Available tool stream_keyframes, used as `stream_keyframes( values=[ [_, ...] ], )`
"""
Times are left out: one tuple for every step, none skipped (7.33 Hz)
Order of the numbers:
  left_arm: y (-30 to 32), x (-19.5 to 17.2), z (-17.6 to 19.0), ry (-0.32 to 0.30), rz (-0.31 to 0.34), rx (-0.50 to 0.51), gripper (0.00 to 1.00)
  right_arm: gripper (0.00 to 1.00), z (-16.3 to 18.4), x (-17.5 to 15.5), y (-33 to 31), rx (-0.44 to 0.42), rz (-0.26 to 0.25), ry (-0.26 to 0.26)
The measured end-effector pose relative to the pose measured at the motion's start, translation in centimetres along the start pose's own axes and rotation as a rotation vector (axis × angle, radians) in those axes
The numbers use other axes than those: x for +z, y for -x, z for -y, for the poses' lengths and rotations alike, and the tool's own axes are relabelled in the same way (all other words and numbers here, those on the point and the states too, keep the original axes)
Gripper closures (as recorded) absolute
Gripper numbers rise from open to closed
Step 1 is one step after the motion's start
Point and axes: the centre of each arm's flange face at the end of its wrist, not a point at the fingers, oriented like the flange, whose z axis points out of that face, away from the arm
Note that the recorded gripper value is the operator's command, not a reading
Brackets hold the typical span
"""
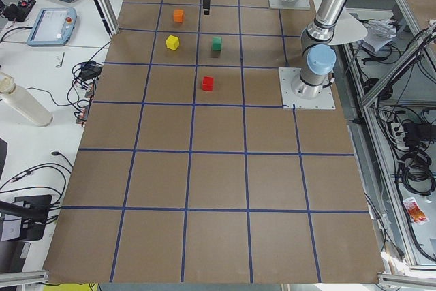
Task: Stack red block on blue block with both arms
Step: 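Move the left gripper down toward the red cube nearer the robot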
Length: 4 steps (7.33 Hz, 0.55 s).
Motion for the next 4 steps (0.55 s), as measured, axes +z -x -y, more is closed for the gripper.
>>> stream_keyframes(
  values=[
    [0.05,0.30,-0.09,0.005,0.005,0.001,0.00,0.00,-0.02,-0.03,0.01,0.001,0.002,-0.001],
    [0.06,0.64,-0.12,0.010,0.008,0.002,0.00,0.00,-0.04,-0.08,0.04,0.001,0.002,-0.002],
    [0.01,0.95,-0.10,0.017,0.009,0.003,0.00,0.00,-0.06,-0.11,0.09,0.001,0.003,-0.002],
    [-0.01,1.19,-0.06,0.024,0.010,0.004,0.00,0.00,-0.07,-0.11,0.12,0.001,0.003,-0.002]
  ],
)
